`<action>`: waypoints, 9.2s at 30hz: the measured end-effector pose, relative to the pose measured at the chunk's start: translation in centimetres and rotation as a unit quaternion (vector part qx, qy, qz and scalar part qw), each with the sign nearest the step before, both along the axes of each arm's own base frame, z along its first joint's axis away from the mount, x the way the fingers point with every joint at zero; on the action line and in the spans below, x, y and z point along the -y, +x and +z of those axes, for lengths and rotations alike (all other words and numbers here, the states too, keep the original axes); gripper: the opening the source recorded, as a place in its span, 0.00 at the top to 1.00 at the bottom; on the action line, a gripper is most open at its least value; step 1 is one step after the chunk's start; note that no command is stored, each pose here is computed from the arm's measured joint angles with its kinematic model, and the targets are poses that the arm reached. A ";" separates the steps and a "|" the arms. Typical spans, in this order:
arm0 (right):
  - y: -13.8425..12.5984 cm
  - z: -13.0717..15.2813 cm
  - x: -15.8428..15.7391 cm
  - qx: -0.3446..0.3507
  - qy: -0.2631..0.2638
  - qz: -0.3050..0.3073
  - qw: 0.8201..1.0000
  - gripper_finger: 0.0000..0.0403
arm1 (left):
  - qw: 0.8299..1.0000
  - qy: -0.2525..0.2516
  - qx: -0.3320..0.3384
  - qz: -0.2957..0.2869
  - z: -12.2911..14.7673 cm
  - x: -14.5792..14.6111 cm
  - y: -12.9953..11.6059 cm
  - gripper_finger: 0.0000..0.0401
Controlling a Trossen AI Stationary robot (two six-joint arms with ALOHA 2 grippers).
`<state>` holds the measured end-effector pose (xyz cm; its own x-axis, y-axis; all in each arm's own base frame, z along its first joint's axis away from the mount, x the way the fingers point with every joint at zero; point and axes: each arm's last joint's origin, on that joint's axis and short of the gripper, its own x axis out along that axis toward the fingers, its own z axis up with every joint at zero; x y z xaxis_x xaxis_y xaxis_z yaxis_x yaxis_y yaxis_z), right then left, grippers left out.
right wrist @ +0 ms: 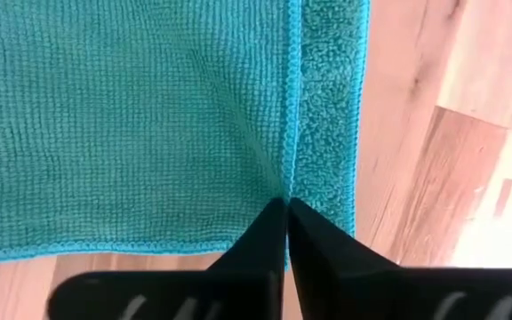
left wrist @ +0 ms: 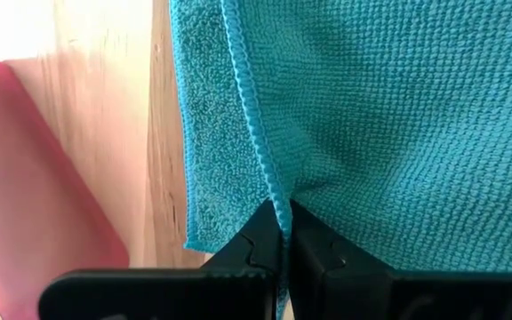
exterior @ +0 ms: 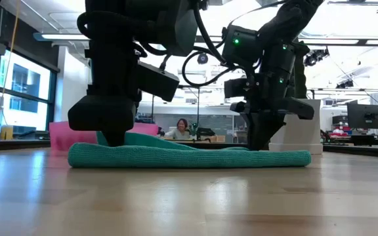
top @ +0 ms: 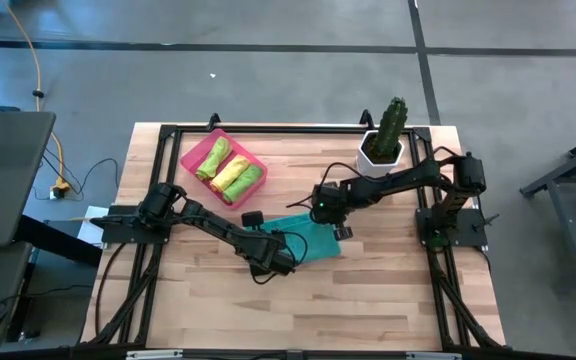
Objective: Roll microfiber towels into tight, uniform cylinder then place into a basket
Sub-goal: Roll the blue microfiber cloth
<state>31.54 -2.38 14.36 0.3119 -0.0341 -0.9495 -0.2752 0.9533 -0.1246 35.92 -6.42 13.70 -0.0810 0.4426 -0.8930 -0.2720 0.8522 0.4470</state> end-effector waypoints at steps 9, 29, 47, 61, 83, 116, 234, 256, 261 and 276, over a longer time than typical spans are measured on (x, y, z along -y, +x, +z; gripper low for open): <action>-0.1 0.3 0.0 -0.019 -0.006 -0.002 1.000 1.00 | 1.000 0.007 -0.016 -0.001 0.1 -0.1 -0.3 1.00; 1.0 1.9 0.5 -0.004 -0.080 -0.002 0.997 1.00 | 0.996 0.078 -0.030 0.006 1.0 -1.2 -0.4 1.00; 1.3 2.0 0.8 0.015 -0.100 -0.014 0.995 0.92 | 0.996 0.082 -0.026 0.012 1.0 -1.2 -0.4 1.00; 0.9 2.5 0.5 0.017 -0.100 -0.075 0.992 0.71 | 0.996 0.078 -0.028 0.013 1.0 -1.2 -0.5 1.00; 2.0 -0.7 -2.5 -0.008 -0.069 -0.064 0.996 0.71 | 0.996 0.049 -0.056 0.041 0.3 -3.7 -0.7 1.00; 2.0 -0.8 -1.5 -0.016 -0.137 -0.031 0.990 0.71 | 0.997 0.001 -0.070 0.019 0.2 -2.2 -0.9 0.66; -10.1 -0.7 -15.6 0.280 0.056 0.022 0.958 0.70 | 0.819 -0.163 0.458 -0.304 1.8 0.5 -3.1 0.68; -6.3 -0.4 -19.1 0.157 -0.016 0.046 0.986 0.70 | 0.844 -0.065 0.274 -0.457 -2.1 2.5 -1.4 0.52; -6.2 -0.4 -18.7 0.144 -0.019 0.022 0.989 0.71 | 0.827 -0.015 0.252 -0.502 -1.9 2.4 -1.3 0.52; -6.3 -1.0 -19.0 0.110 -0.032 0.159 0.981 0.46 | 0.787 0.040 0.197 -0.584 -2.1 2.3 -1.2 0.52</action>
<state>25.25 16.67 13.40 0.5139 0.0407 -0.8569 -0.5174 0.8115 -0.2717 34.68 -8.74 11.57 0.6982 0.0657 -0.7129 0.5447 0.5974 0.5885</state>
